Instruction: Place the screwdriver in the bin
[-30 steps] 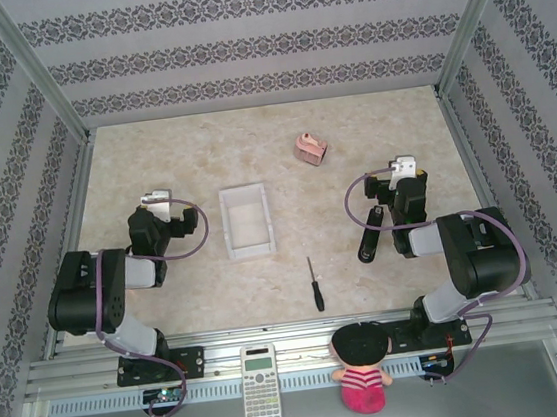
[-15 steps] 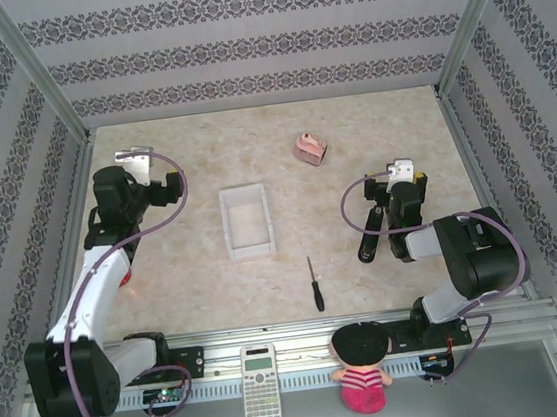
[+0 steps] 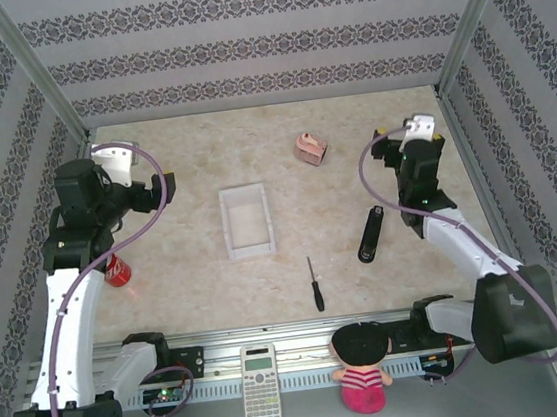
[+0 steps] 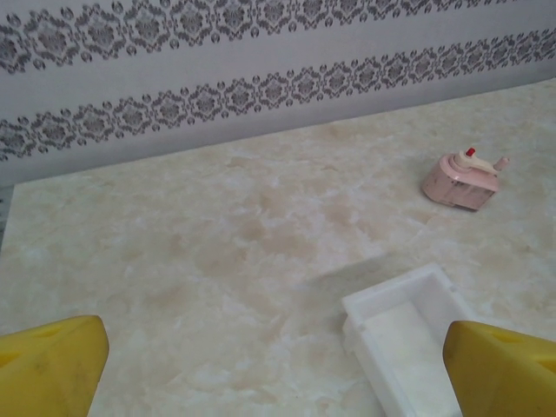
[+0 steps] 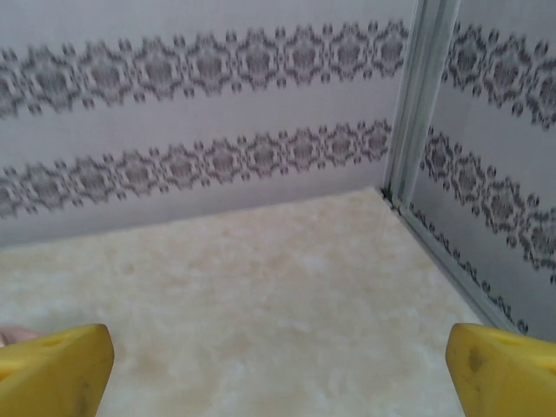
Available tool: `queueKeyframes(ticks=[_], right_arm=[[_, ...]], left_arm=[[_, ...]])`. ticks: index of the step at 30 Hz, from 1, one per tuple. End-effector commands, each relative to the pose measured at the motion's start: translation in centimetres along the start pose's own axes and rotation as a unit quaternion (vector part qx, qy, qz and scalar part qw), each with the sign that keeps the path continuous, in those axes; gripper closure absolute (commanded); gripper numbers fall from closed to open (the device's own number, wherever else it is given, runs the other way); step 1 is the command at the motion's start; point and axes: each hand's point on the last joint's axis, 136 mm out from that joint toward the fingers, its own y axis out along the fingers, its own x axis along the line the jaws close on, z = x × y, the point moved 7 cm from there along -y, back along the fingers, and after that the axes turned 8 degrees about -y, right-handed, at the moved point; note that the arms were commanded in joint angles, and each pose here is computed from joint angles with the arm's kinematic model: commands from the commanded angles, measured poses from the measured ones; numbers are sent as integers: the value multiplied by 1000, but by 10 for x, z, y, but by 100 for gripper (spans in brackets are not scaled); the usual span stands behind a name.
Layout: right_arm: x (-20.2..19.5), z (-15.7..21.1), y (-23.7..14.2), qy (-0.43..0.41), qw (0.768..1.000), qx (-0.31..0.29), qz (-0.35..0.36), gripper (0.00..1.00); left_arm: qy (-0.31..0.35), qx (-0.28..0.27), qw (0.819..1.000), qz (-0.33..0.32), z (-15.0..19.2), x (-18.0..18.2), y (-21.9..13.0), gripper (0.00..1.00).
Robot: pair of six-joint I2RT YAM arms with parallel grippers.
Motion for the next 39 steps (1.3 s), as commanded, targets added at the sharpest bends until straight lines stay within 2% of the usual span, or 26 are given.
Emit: queueKeyframes(ticks=[1, 4, 7, 12, 14, 17, 22, 26, 30, 39], right_arm=[[12, 30, -29, -10, 988, 155, -7, 2], [29, 20, -62, 35, 980, 187, -54, 2], [50, 27, -94, 64, 966, 231, -100, 2], [88, 40, -153, -11, 932, 314, -178, 2], [97, 46, -175, -35, 910, 352, -215, 2], [100, 58, -194, -62, 880, 411, -229, 2], [114, 79, -208, -96, 849, 455, -253, 8], [136, 101, -203, -124, 833, 476, -254, 13], [155, 132, -203, -124, 815, 506, -256, 29], [179, 186, -222, -135, 797, 531, -254, 30]], left_arm=[[-26, 69, 997, -16, 21, 4, 3, 1], [-26, 96, 995, -20, 26, 7, 9, 1], [-29, 107, 993, -26, 25, 8, 12, 1], [-25, 147, 988, -37, 27, 11, 16, 1], [-20, 166, 985, -34, 30, 12, 17, 1], [-17, 192, 980, -51, 35, 15, 18, 1], [-7, 213, 976, -53, 42, 16, 19, 1], [5, 215, 976, -39, 42, 14, 22, 1], [10, 215, 976, -28, 42, 13, 25, 1], [-11, 221, 975, 1, 46, 7, 33, 1]])
